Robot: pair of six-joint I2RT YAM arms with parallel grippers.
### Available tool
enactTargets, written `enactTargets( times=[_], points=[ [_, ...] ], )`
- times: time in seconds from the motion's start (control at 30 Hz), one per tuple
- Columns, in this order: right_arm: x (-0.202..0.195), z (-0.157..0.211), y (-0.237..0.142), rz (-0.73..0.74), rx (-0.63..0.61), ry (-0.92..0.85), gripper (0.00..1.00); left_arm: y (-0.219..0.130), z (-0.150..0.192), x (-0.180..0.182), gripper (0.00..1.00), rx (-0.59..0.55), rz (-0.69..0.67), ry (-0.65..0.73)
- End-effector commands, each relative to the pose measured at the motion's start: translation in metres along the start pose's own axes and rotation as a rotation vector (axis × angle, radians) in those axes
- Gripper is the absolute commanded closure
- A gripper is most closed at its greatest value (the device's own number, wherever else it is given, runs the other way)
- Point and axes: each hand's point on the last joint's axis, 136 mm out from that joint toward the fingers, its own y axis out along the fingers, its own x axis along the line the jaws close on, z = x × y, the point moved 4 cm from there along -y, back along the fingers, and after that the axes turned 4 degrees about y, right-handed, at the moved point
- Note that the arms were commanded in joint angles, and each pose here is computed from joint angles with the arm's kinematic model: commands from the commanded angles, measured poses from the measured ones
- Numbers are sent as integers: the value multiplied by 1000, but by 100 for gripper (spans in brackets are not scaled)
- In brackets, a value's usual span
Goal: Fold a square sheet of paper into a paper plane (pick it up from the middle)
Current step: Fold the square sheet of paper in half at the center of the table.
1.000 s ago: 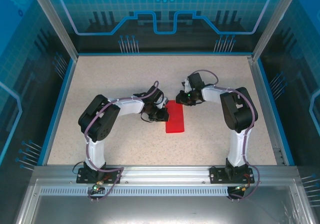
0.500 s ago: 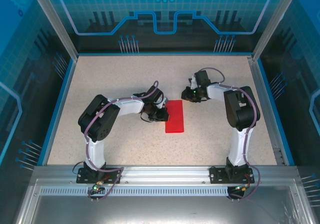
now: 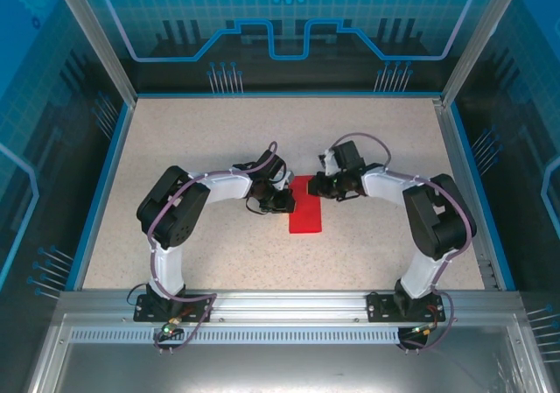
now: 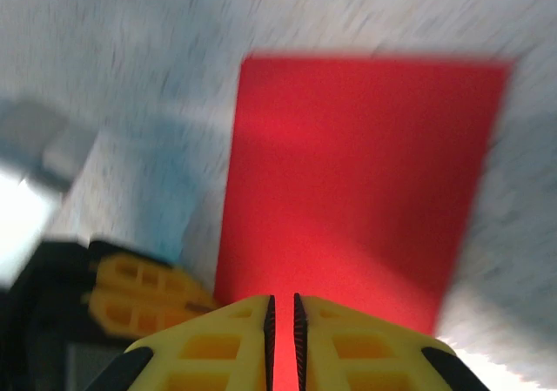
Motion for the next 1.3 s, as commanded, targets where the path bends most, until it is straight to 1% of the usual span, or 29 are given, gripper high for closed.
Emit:
enactTargets(
  times=[0.0,0.13,0.23,0.3,0.57,0.87,1.07,1.17,1.27],
  points=[
    [4,26,1,-12,64,14,83,10,37,42,90,154,-168,-75],
    [2,45,3,9,137,1,84,9,38,42,90,157,-171,-76],
    [-5,52,3,37,171,-11,84,8,39,42,90,154,-172,-73],
    [-16,65,5,65,209,-5,83,8,39,42,90,155,-173,-74],
    [-33,77,3,150,256,-47,84,6,41,44,90,158,-185,-73],
    [-43,94,-7,154,278,-38,84,4,43,45,90,167,-197,-69],
    [-50,116,-14,145,307,-13,84,4,42,46,90,171,-202,-68],
    [-47,117,-22,137,286,-17,84,4,41,45,90,173,-196,-70],
    [-26,101,-34,90,224,-42,84,4,38,43,90,171,-193,-65]
  ],
)
